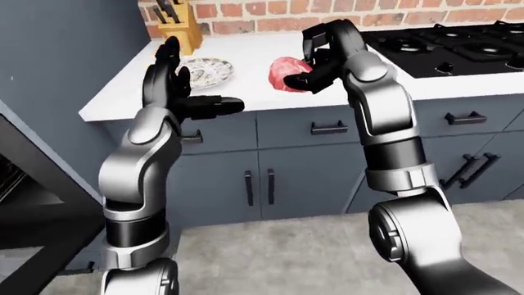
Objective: Place the steak on the rack of the oven.
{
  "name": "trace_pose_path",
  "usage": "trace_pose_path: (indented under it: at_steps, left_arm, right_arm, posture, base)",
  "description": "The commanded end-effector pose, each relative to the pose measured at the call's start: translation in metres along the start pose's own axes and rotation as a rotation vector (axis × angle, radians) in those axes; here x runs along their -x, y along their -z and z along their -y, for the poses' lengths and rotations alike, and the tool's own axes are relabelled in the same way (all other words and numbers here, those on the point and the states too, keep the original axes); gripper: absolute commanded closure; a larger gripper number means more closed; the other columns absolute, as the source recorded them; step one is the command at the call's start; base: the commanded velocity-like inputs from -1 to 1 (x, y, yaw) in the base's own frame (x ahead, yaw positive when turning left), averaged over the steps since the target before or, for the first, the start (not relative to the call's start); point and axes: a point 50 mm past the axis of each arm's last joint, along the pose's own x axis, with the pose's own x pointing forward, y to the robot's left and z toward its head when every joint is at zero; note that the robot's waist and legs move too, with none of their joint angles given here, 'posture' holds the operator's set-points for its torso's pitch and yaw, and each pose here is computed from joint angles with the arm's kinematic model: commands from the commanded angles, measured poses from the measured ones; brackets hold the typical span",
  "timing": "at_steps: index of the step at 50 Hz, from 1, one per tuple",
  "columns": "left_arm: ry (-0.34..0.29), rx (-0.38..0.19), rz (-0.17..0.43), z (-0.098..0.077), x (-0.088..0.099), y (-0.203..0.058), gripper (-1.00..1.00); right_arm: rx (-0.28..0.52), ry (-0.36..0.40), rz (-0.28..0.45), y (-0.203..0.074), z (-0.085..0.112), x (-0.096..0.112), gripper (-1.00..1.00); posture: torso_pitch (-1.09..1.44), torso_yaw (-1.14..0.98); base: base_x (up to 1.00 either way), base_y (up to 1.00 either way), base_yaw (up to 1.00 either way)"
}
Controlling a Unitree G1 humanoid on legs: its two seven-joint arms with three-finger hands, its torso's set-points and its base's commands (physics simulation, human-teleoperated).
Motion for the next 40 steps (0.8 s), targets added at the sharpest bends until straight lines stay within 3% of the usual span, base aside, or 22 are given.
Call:
trace_pose_path:
  at_steps: [1, 40]
  left_arm:
    - [0.002, 0.005, 0.129, 0.0005, 0.0039, -0.0273, -1.0]
    - [0.01, 0.004, 0.131, 0.001, 0.004, -0.027, -1.0]
  right_arm:
    - [0.006, 0.036, 0.138, -0.0332, 0.0091, 0.006, 1.0]
    - [0.009, 0.028, 0.136, -0.0303, 0.0063, 0.0054, 1.0]
  posture:
    - [0.0, 0.0]
    - [0.0, 0.0]
  base:
    - [-0.08, 0.0, 1.0]
    - [-0.09, 0.0, 1.0]
